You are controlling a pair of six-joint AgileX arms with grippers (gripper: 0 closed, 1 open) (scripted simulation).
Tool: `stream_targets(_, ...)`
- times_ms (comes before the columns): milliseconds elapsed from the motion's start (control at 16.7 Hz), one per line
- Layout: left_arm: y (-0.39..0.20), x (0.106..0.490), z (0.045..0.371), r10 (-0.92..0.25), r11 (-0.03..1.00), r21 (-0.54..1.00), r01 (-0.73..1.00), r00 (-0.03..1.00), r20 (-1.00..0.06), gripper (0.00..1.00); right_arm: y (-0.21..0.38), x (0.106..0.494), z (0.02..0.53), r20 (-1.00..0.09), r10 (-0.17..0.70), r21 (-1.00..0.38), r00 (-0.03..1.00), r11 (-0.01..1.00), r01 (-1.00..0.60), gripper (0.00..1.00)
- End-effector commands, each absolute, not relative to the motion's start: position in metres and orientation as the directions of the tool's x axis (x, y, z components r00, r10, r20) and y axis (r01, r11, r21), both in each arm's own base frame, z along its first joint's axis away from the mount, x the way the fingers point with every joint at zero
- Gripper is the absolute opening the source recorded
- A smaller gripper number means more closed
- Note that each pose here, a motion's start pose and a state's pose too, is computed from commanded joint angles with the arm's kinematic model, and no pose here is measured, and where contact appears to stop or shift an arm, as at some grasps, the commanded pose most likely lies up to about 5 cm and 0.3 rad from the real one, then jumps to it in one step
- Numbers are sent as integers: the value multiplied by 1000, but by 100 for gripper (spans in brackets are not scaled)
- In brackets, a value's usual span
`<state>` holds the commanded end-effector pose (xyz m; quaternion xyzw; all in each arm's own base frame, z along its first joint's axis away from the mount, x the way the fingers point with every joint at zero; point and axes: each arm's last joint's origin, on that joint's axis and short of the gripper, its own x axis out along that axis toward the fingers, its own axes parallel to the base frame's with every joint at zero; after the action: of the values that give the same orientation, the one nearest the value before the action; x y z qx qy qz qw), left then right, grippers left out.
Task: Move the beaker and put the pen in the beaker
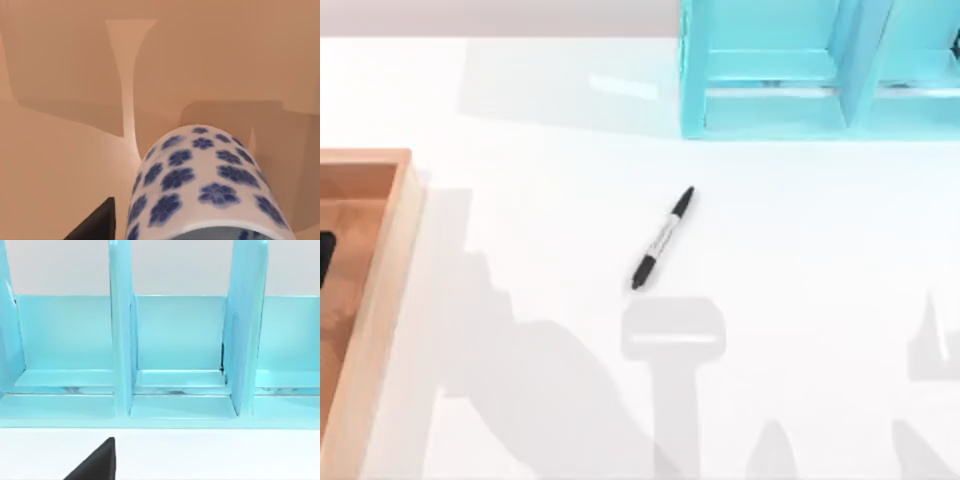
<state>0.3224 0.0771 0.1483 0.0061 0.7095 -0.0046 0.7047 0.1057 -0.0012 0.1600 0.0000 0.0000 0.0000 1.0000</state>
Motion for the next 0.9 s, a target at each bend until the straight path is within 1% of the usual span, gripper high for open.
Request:
stream_targets(780,77,322,148,2,1000,2,15,-7,-1000,2,-1,106,160,0,0,0,1000,1000,0,100)
stream_targets(840,77,322,148,2,1000,2,15,-7,-1000,0,-1,106,160,0,0,0,1000,1000,0,100)
stream_targets(900,77,322,148,2,1000,2,15,-7,-1000,0,-1,106,160,0,0,0,1000,1000,0,100)
